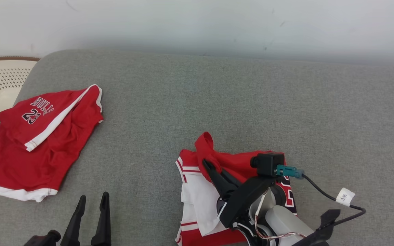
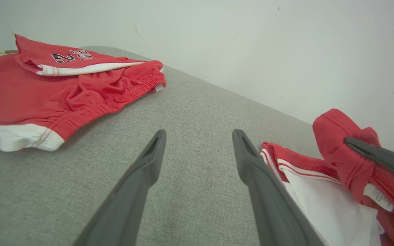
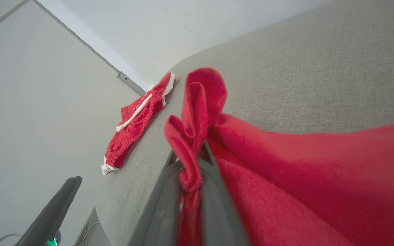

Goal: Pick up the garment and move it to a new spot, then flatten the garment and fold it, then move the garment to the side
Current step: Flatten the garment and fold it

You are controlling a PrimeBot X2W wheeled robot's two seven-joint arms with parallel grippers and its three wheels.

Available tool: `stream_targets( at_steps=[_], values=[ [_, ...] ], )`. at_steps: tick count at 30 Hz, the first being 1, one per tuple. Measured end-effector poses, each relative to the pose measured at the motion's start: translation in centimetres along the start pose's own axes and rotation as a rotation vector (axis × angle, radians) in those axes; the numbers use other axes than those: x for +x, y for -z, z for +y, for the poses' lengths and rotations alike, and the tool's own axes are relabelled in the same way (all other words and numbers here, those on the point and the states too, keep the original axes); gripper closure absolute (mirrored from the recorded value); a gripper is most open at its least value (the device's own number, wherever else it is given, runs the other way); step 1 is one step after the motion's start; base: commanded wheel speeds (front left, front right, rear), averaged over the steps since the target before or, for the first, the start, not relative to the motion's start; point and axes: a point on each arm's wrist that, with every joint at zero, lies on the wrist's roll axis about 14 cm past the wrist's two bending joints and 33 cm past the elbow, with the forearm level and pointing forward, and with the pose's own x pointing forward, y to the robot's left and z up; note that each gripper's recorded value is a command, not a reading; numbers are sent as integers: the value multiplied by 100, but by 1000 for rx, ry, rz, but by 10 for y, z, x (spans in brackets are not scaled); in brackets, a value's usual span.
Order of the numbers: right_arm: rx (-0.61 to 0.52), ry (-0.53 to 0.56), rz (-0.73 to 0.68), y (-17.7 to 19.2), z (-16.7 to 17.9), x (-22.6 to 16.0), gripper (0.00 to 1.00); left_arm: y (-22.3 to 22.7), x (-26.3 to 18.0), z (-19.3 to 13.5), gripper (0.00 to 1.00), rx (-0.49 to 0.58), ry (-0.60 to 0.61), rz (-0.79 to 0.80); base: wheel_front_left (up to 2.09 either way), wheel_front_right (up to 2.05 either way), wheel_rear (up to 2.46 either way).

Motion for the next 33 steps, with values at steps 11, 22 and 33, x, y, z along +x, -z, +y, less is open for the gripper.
stream_targets(
  at_steps=[11,22,33],
  values=[
    [-13,29,-10,3,-8,5,0,-1,0,4,0,-3,-11,-3,0,0,0],
    [-42,49,-217,-51,-20,-13,0,-3,-1,1,0,-6,-2,-10,0,0,0],
    [-200,140,-218,-62,-56,-47,0,-6,-1,1,0,-7,-1,-18,0,0,0]
  ],
)
